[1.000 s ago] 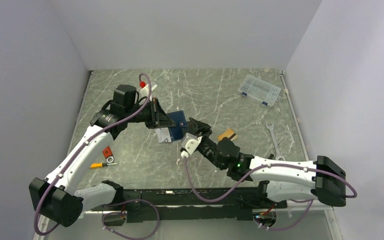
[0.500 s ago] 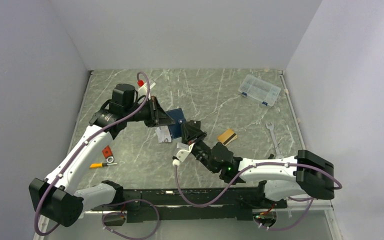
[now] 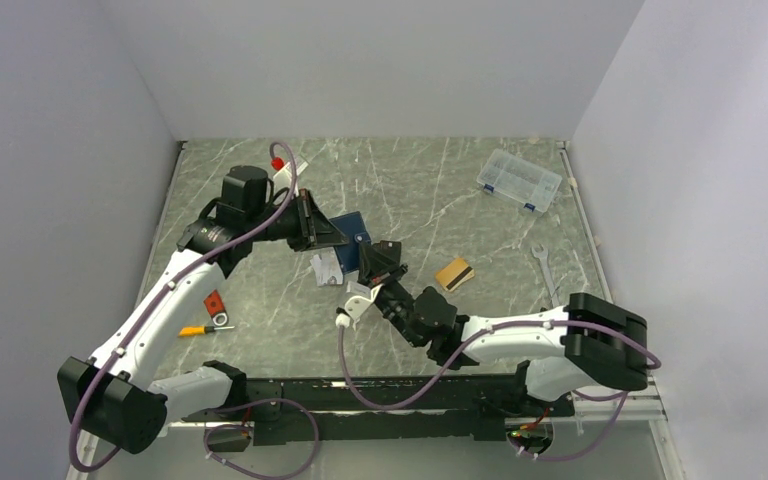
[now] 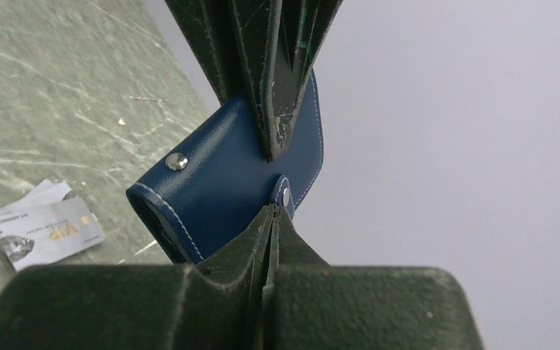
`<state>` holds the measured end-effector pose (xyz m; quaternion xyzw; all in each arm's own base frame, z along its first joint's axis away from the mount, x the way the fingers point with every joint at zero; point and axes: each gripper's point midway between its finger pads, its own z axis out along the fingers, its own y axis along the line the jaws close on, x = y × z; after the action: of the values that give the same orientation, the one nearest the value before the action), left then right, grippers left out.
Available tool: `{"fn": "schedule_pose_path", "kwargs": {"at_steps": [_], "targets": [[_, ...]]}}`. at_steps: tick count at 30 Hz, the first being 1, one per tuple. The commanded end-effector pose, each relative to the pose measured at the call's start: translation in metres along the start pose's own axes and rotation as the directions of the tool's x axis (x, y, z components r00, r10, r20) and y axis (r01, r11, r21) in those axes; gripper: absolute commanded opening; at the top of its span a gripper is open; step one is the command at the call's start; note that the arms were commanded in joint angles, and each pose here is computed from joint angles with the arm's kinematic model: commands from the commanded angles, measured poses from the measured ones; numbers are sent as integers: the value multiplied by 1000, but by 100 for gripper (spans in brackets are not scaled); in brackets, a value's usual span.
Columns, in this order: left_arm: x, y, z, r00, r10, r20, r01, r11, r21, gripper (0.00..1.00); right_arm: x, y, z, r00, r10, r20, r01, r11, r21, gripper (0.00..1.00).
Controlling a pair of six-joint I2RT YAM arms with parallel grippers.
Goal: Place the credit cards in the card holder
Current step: Open the card holder.
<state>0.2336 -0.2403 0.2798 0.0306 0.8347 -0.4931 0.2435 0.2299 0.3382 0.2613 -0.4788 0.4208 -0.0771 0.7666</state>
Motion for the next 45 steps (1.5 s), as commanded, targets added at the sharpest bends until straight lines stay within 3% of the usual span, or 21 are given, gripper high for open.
{"fn": "schedule_pose_path", "kwargs": {"at_steps": [1, 11, 18, 26, 31, 34, 35, 38, 45], "targets": [[9, -29, -11, 999, 25, -44, -20, 995, 99, 0, -21, -46, 14, 991, 123, 48, -130, 968, 216, 0], [10, -31, -12, 998, 34, -48, -29, 993, 110, 0, -26, -71, 23, 968, 231, 96, -250, 895, 369, 0], [14, -25, -11, 998, 30, -58, -24, 995, 95, 0, -31, -89, 22, 934, 327, 141, -356, 846, 397, 0], [14, -21, -12, 998, 30, -52, -26, 997, 71, 0, -32, -115, 16, 857, 480, 185, -512, 761, 398, 0], [11, -20, -11, 997, 62, -38, -59, 996, 70, 0, -37, -107, 12, 831, 532, 161, -555, 776, 298, 0], [10, -12, -8, 994, 108, -32, -106, 993, 53, 0, -34, -85, 4, 769, 635, 74, -638, 754, 153, 40], [10, -6, -5, 992, 125, -32, -124, 992, 40, 0, -31, -87, -1, 732, 679, 47, -679, 722, 134, 47], [12, 14, 5, 987, 146, -62, -146, 989, -4, 0, -18, -80, -13, 621, 783, -36, -779, 622, 85, 59], [52, 56, 52, 954, 102, -282, -124, 990, -61, 0, 39, -80, -43, 399, 902, -162, -876, 428, 223, 68]]}}
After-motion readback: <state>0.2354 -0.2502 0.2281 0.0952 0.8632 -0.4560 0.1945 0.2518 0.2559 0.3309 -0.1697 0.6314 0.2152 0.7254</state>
